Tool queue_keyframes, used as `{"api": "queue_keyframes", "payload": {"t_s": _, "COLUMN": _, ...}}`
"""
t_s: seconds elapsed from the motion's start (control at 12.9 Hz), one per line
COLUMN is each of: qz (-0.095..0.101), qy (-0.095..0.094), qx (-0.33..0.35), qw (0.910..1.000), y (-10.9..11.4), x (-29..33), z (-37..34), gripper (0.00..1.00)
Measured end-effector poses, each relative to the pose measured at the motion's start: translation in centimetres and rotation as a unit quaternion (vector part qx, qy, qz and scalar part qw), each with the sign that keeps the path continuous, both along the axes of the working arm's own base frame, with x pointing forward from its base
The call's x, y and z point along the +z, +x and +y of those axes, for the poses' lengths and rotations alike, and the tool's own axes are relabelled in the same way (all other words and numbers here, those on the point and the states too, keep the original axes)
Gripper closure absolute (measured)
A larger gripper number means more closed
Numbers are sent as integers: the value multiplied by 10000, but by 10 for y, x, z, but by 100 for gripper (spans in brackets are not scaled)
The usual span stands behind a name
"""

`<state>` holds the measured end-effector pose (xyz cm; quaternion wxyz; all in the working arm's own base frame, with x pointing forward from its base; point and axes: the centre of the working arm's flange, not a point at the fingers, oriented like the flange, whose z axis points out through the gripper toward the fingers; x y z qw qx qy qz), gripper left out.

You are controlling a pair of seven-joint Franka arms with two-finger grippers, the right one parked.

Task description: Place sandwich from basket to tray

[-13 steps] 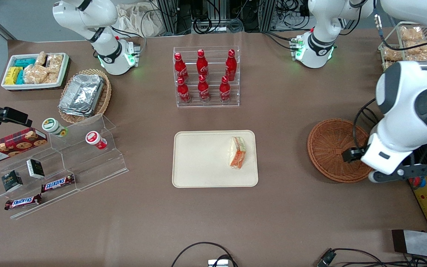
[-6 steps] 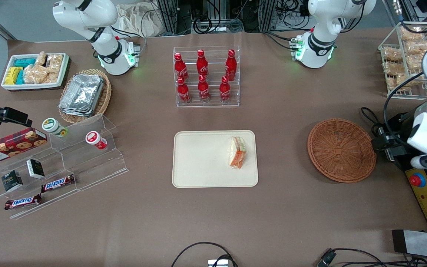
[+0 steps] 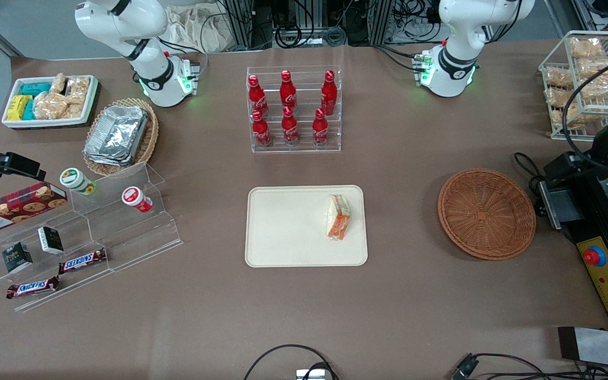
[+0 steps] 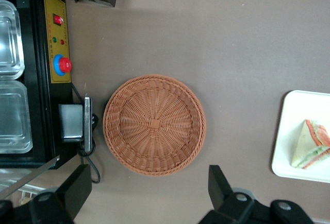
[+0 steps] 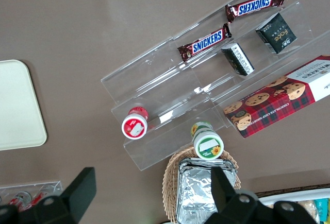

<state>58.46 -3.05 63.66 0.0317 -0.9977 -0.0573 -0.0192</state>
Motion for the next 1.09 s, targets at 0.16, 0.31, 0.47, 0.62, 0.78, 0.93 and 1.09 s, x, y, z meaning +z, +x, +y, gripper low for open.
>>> {"api": "queue_keyframes", "payload": {"t_s": 0.16, "qz": -23, "qy": -2, "qx": -16, "qw": 10000, "y": -10, "x": 10, "z": -2, "gripper": 0}}
{"api": "queue_keyframes", "payload": {"t_s": 0.31, "qz": -28, "qy": -140, "qx": -83, "qw": 9999, "y": -19, "x": 15, "z": -12, "gripper": 0}}
{"api": "queue_keyframes", "payload": {"t_s": 0.47, "qz": 53, "qy": -252, "qx": -127, "qw": 9996, "y": -28, "x": 18, "z": -19, "gripper": 0}}
{"api": "queue_keyframes", "payload": {"t_s": 0.62, "qz": 203, "qy": -272, "qx": -120, "qw": 9994, "y": -34, "x": 12, "z": -19, "gripper": 0}}
{"api": "queue_keyframes", "payload": {"t_s": 0.78, "qz": 346, "qy": -335, "qx": -115, "qw": 9988, "y": -38, "x": 2, "z": -21, "gripper": 0}}
{"api": "queue_keyframes", "payload": {"t_s": 0.93, "qz": 493, "qy": -345, "qx": -111, "qw": 9981, "y": -42, "x": -6, "z": -21, "gripper": 0}}
{"api": "queue_keyframes", "payload": {"t_s": 1.09, "qz": 629, "qy": -339, "qx": -104, "qw": 9974, "y": -45, "x": -13, "z": -21, "gripper": 0}}
